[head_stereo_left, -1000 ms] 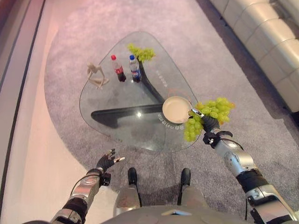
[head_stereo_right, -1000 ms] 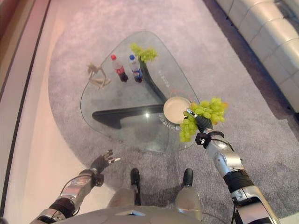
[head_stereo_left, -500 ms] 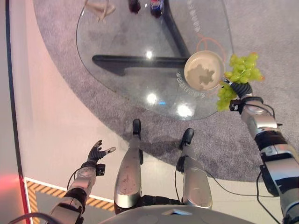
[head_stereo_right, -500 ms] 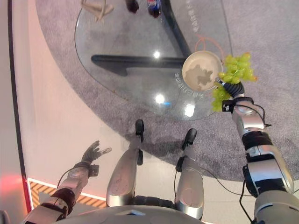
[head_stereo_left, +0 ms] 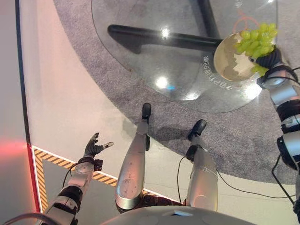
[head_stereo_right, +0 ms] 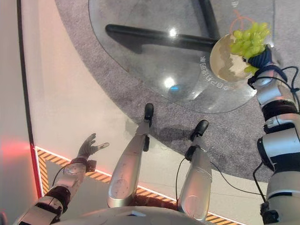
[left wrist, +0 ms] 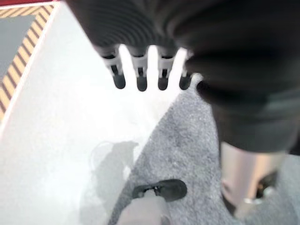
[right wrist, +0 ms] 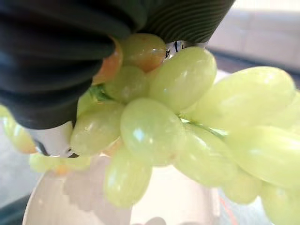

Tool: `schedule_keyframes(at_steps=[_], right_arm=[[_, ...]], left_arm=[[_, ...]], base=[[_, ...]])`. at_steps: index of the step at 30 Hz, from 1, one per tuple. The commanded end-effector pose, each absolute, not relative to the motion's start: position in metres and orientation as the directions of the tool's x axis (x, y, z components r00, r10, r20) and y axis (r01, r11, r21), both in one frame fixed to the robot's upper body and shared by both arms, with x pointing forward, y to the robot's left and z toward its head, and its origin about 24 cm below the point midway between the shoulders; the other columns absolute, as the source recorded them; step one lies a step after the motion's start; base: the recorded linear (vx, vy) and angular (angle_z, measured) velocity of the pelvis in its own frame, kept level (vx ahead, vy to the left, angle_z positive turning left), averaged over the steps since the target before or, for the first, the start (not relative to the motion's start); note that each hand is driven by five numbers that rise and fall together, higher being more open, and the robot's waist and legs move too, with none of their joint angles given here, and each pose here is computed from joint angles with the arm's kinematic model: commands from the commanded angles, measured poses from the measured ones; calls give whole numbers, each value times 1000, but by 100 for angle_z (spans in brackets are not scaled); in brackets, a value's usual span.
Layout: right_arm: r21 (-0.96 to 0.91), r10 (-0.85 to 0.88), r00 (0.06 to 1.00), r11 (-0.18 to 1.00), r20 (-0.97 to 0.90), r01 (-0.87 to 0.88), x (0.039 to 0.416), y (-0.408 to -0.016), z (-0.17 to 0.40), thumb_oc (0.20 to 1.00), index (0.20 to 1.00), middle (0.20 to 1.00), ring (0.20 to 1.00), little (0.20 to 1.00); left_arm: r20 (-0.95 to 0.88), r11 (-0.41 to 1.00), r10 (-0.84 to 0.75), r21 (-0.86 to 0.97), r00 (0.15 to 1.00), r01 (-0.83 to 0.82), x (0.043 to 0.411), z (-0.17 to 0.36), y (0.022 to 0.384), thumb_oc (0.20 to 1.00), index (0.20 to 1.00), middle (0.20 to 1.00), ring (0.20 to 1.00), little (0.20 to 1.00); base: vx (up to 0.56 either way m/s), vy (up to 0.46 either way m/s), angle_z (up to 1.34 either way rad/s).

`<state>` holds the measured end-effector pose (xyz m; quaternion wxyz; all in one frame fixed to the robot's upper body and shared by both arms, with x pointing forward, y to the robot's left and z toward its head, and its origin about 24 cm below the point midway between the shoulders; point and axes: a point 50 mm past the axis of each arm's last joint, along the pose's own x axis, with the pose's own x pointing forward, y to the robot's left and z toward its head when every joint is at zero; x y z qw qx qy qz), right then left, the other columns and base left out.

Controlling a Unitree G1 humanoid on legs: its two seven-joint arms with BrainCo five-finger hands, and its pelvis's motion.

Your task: Pick up fruits into the plate

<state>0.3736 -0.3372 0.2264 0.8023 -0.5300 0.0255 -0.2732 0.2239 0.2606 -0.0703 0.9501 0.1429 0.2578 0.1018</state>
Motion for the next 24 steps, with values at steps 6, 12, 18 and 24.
schedule_keyframes(at_steps=[6,12,18,24], right_arm=[[-858,-592,684,-24,426,514,351,-373,275,200,200,200,200,200],[-875,-712,585,-84,387,477,336,-396,270,1000,1000,1000,1000,1000],[-840,-683,574,-108,452,532,331,-401,268,1000,1000,1000,1000,1000],[-749,-536,583,-154,611,644,338,-382,284,1000,1000,1000,1000,1000]], left_arm=[[-516,934,278,343,810,-101,193,-83,270,1000,1000,1000,1000,1000],[-520,939,259,335,814,-84,188,-84,267,1000,1000,1000,1000,1000],[-539,942,250,326,805,-74,183,-87,264,1000,1000,1000,1000,1000],[-547,946,251,313,798,-83,183,-89,262,1000,1000,1000,1000,1000]], base=[[33,2,3],[18,-1,3],[0,0,0],[0,0,0]])
